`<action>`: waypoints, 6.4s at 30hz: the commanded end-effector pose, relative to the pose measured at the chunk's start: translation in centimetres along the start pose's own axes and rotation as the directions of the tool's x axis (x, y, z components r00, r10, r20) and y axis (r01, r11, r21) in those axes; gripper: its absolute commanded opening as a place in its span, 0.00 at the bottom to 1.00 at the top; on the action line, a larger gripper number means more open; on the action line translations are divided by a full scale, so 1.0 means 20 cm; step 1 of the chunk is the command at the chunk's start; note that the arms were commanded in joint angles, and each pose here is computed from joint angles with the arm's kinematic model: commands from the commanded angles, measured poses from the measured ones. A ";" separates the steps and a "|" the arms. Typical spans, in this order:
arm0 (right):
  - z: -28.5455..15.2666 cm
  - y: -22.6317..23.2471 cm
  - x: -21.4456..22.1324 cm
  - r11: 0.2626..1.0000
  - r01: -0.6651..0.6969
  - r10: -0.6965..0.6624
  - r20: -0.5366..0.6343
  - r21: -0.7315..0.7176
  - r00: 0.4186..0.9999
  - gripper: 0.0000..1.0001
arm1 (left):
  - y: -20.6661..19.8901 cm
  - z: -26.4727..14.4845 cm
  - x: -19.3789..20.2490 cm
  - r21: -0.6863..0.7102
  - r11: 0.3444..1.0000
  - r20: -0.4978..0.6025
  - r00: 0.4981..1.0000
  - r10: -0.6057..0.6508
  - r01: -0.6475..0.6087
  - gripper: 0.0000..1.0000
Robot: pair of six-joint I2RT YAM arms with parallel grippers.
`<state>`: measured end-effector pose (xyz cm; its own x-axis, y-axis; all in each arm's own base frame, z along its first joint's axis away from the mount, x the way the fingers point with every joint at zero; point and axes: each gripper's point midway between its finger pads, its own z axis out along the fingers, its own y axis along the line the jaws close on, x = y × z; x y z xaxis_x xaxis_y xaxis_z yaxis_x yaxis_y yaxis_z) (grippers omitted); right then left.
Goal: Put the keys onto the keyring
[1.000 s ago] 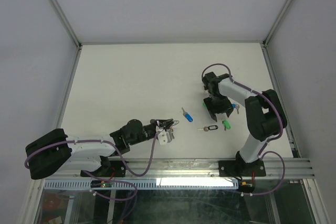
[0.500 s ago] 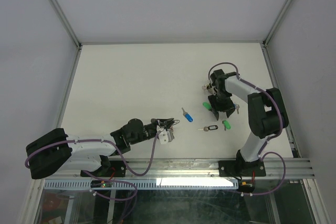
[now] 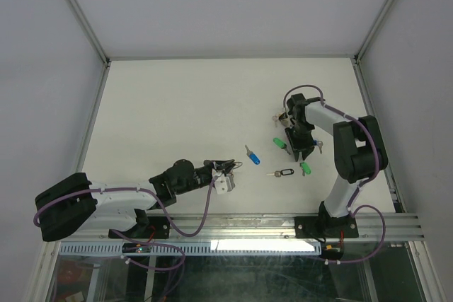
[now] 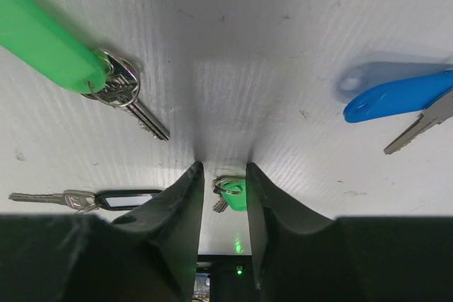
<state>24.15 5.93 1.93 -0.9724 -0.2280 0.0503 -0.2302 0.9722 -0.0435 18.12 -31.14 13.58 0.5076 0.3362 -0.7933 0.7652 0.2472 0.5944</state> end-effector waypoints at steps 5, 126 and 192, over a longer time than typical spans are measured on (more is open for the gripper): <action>-0.02 0.00 -0.04 1.000 -0.018 0.018 0.029 -0.017 0.999 0.26 | 0.08 0.04 -0.12 -0.025 1.000 0.076 0.997 0.020 -0.018 0.00; -1.10 0.81 0.17 0.655 0.603 0.006 0.800 -0.456 0.599 0.00 | 0.13 -0.06 -0.20 -0.097 0.995 0.156 0.987 0.044 -0.030 0.00; -0.96 1.22 0.28 0.010 0.996 -0.634 0.771 0.086 -0.060 0.00 | 0.00 -0.10 -0.27 0.056 0.991 0.225 0.968 0.107 -0.123 0.00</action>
<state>13.78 27.70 18.83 0.1297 -0.7083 -0.6939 -0.9828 -0.1844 0.0046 14.72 -30.96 15.88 0.6224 0.2080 -0.7546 0.7480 0.1261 0.6517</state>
